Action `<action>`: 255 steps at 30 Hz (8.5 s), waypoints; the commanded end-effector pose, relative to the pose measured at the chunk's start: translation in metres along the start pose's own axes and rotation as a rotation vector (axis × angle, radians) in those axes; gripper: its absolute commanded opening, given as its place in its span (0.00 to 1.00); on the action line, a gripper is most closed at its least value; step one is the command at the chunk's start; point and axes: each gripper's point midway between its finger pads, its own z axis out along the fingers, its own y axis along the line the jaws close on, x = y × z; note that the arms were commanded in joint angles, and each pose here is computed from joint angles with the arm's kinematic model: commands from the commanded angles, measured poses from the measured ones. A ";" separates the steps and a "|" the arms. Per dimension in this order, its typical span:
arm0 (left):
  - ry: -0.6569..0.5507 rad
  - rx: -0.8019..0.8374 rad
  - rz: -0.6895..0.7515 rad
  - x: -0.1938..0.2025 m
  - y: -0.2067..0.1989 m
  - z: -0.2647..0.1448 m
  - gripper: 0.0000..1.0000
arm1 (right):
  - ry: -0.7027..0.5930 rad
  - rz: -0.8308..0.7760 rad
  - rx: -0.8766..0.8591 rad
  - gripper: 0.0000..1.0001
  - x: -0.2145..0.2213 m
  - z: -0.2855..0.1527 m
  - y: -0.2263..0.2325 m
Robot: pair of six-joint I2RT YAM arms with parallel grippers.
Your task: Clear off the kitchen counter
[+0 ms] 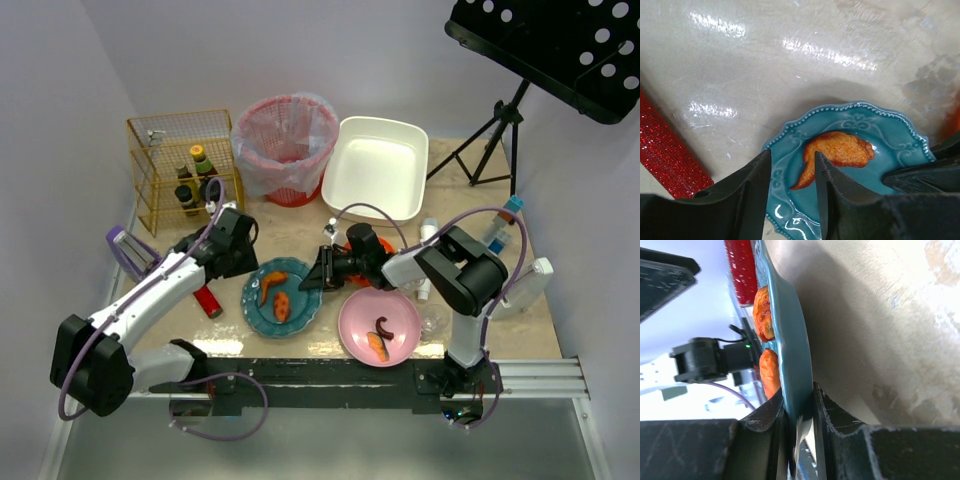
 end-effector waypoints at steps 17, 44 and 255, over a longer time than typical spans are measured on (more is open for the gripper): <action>-0.246 0.113 -0.036 -0.087 -0.023 -0.074 0.47 | -0.151 -0.082 -0.298 0.00 -0.053 -0.043 0.143; -0.744 0.270 -0.159 -0.189 -0.011 -0.250 0.67 | -0.420 0.030 -0.472 0.00 -0.182 -0.111 0.324; -0.424 0.322 -0.026 -0.110 -0.034 -0.145 0.68 | -1.302 0.358 0.791 0.81 -0.388 -0.253 -0.117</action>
